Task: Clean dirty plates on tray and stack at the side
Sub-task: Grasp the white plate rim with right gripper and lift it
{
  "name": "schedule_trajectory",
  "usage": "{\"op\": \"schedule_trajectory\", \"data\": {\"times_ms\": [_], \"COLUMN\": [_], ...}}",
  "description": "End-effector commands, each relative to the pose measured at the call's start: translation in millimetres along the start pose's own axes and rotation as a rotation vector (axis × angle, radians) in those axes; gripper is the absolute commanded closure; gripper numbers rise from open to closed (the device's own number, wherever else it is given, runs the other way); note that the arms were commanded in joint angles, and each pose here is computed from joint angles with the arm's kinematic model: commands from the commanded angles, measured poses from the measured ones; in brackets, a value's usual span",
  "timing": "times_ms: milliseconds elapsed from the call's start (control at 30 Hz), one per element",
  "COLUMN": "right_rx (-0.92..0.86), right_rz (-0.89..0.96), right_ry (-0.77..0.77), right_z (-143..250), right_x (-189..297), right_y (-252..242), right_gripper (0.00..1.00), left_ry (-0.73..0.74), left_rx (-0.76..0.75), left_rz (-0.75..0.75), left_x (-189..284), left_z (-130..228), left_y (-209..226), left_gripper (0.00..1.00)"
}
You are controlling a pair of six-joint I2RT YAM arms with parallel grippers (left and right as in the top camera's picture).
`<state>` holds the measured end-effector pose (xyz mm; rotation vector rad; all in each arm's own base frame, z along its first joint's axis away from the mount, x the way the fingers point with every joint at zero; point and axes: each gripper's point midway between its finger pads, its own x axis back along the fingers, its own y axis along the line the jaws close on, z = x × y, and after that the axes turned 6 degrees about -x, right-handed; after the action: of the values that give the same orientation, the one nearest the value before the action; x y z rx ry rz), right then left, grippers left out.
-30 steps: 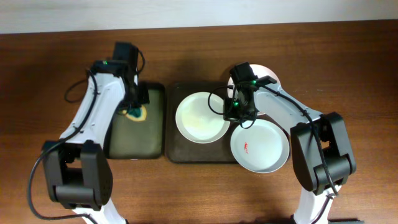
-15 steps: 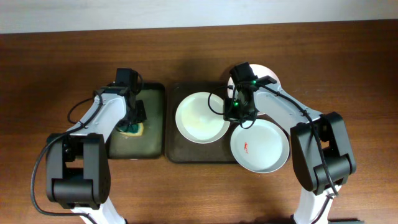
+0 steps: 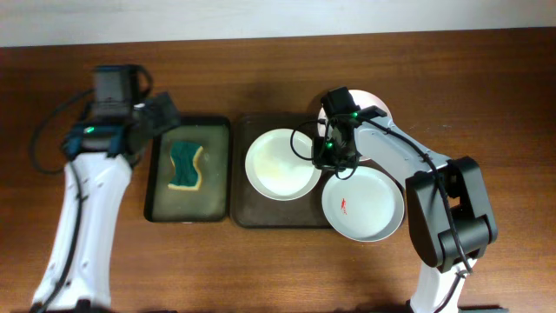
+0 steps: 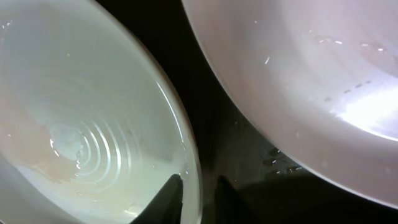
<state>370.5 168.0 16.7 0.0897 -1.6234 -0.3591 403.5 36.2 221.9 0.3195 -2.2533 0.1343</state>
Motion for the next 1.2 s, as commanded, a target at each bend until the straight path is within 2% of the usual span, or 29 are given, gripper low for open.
{"op": "schedule_trajectory", "data": {"times_ms": [0, 67, 133, 167, 200, 233, 267, 367, 500, 700, 833, 1000, 1167], "right_rx": [0.005, 0.004, 0.005, 0.0, -0.001, -0.002, -0.001, -0.001, 0.009, 0.013, 0.03, 0.046, 0.116], "right_rz": [0.0, 0.011, 0.01, 0.008, 0.003, 0.004, 0.004, -0.025, -0.17, -0.169, -0.27, -0.271, -0.213], "right_ry": [0.004, -0.001, -0.007, -0.011, -0.018, -0.015, -0.015, -0.004, -0.033, -0.025, -0.003, -0.099, -0.27], "right_z": [1, 1, 2, 3, 4, 5, 5, 7, -10, -10, -10, -21, -14], "right_x": [-2, -3, -8, -12, -17, -18, -18, -16, 23, 62, 76, 74, 66], "right_y": [1, -1, -4, -5, -6, -8, -7, -2, 30, 41, 64, 90, 142], "right_gripper": [0.77, 0.71, 0.71, 0.74, 0.86, 0.94, 0.96, 0.96, 0.96, 0.96, 0.96, 0.96, 0.96], "left_ry": [-0.001, 0.0, 0.0, 0.0, 0.0, 0.0, 0.0, 0.0, 0.0, 0.0, 0.0, 0.0, 0.0], "left_rx": [0.02, 0.019, 0.019, 0.019, 0.019, 0.019, 0.019, 0.019, 0.019, 0.019, 0.019, 0.019, 0.019], "left_rz": [-0.025, -0.025, -0.025, -0.025, -0.025, -0.025, -0.025, -0.025, -0.023, -0.023, -0.023, -0.023, -0.023], "left_x": [0, 0, 0, 0, 0, 0, 0, 0, 0, 0, 0, 0, 0], "left_z": [-1, -1, -1, -1, -1, -1, -1, -1, -1, -1, -1, -1, -1], "left_y": [12, 12, 12, 12, 12, 12, 12, 12, 12, 12, 12, 12, 12], "left_gripper": [0.01, 0.01, 0.01, 0.0, 0.01, 0.01, 0.0, 0.01, 0.01, 0.0, 0.01, 0.01, 0.0]}}
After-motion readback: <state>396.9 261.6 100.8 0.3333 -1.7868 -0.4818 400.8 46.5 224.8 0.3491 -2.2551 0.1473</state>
